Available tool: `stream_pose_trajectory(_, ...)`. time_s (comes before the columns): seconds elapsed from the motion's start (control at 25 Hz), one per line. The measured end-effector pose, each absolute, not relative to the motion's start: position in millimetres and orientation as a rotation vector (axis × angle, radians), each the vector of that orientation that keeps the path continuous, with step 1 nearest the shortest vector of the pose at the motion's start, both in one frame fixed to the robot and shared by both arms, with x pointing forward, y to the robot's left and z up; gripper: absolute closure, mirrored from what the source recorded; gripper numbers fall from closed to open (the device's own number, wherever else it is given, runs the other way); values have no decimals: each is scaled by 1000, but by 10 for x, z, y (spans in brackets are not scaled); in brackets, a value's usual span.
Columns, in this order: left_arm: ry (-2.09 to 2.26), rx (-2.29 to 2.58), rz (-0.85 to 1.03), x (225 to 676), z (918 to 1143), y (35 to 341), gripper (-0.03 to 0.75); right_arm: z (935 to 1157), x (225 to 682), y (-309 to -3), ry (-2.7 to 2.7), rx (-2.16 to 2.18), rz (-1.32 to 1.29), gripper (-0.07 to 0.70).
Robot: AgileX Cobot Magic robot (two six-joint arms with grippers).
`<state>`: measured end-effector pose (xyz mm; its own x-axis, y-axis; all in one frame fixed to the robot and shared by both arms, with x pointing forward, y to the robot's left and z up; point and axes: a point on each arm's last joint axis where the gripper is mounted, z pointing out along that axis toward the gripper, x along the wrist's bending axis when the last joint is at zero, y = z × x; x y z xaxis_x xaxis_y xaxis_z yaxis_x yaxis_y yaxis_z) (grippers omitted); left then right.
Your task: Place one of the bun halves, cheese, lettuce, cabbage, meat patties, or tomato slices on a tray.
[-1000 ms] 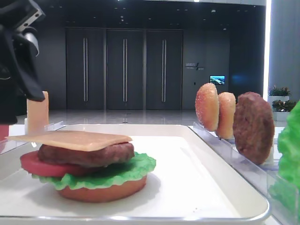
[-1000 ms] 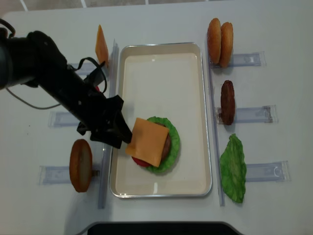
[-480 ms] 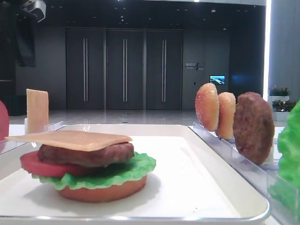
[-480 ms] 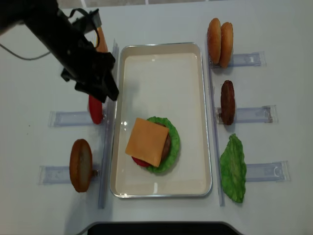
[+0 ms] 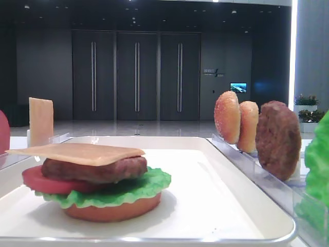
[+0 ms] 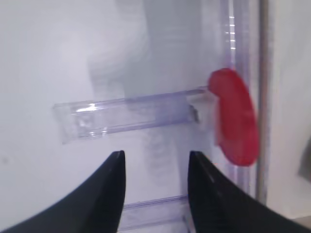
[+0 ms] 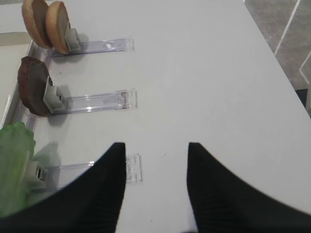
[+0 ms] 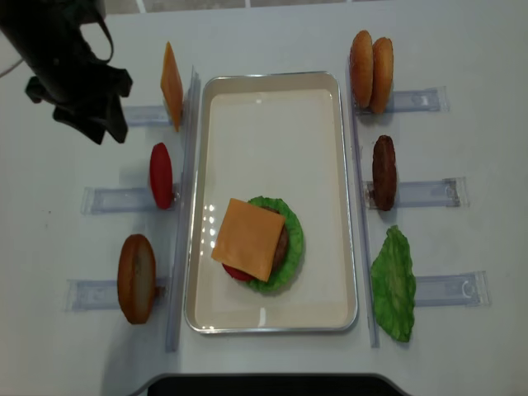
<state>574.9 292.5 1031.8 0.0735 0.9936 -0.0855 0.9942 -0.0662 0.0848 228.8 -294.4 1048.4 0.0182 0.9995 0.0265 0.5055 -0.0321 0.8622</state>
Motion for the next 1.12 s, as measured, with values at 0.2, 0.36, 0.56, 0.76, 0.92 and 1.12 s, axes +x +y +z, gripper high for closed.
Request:
stream_pose_trajectory(0.2, 2112, 2174, 120, 5666, 10494, 3179, 389, 10484, 2288, -2944, 1565, 1618, 925, 341)
stream_pose_trajectory(0.36, 2069, 2137, 221, 5516, 10778, 3175, 389, 10484, 2288, -2944, 1565, 1618, 925, 341)
stream_pose_trajectory(0.56, 2018, 2087, 323, 5151, 11080, 3155, 389, 10484, 2288, -2944, 1565, 1618, 925, 341)
stream_pose_trajectory(0.76, 1986, 2056, 385, 4619, 11198, 3125, 389, 10484, 2288, -2944, 1565, 1618, 925, 341)
stream_pose_trajectory(0.92, 1964, 2035, 423, 4201, 11197, 3100, 389, 10484, 2288, -2944, 1565, 1618, 925, 341)
stream_pose_trajectory(1.12, 1916, 1986, 505, 3661, 11155, 3069, 389, 10484, 2288, -2944, 1565, 1618, 925, 341)
